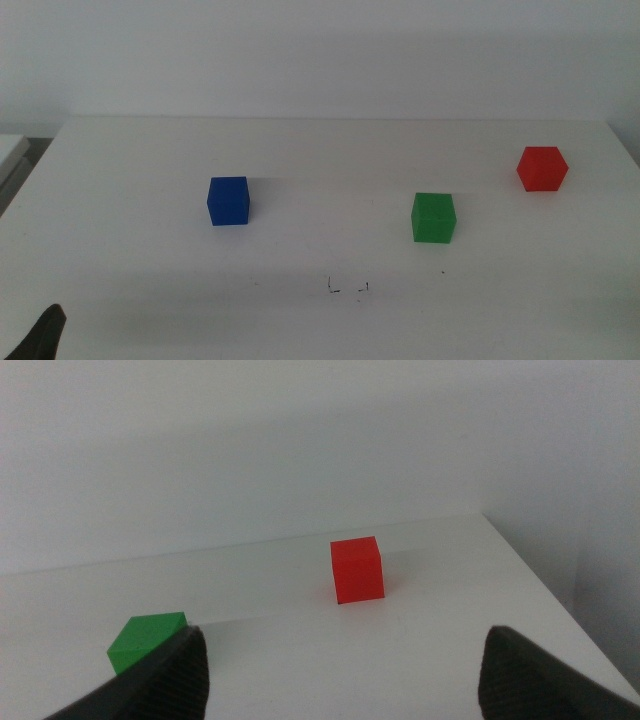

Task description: Stack red cubes first, then green, then blue cubes in a specific spot.

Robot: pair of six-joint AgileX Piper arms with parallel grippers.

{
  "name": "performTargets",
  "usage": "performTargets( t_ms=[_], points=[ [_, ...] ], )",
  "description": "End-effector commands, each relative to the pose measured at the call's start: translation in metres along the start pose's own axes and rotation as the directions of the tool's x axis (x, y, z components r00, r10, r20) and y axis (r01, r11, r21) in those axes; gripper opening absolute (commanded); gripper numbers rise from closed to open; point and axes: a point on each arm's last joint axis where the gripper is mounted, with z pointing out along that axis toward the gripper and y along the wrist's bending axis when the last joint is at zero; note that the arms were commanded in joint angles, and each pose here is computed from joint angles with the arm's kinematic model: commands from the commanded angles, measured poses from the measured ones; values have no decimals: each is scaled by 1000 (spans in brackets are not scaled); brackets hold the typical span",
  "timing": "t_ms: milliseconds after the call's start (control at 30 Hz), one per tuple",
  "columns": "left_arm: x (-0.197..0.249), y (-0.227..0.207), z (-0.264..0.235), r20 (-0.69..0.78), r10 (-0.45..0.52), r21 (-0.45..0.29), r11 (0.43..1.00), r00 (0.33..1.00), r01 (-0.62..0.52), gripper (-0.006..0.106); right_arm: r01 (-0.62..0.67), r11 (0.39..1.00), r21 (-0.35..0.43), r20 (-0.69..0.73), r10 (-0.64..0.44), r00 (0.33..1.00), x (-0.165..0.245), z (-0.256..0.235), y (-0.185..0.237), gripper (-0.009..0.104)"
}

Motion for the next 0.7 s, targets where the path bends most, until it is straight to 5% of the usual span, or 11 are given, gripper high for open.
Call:
performTargets(
  t_ms=[0, 200, 367, 500, 667],
  points=[
    [-1, 0, 0, 17, -3, 0, 1000, 1000, 3, 94, 31, 1000, 7, 4, -31, 1000, 1, 0, -1, 81],
    [-1, 0, 0, 17, -3, 0, 1000, 1000, 3, 94, 29, 1000, 9, -11, -29, 1000, -30, 5, 4, 81],
    [-1, 0, 0, 17, -3, 0, 1000, 1000, 3, 94, 22, 999, 34, -232, -14, 973, -94, 33, 12, 81],
    [-1, 0, 0, 17, -3, 0, 1000, 1000, 3, 94, 25, 998, 63, -472, 8, 882, -134, 72, 17, 81],
    [-1, 0, 0, 17, -3, 0, 1000, 1000, 3, 94, -3, 996, 90, -554, 53, 831, -161, 118, 21, 81]
  ],
)
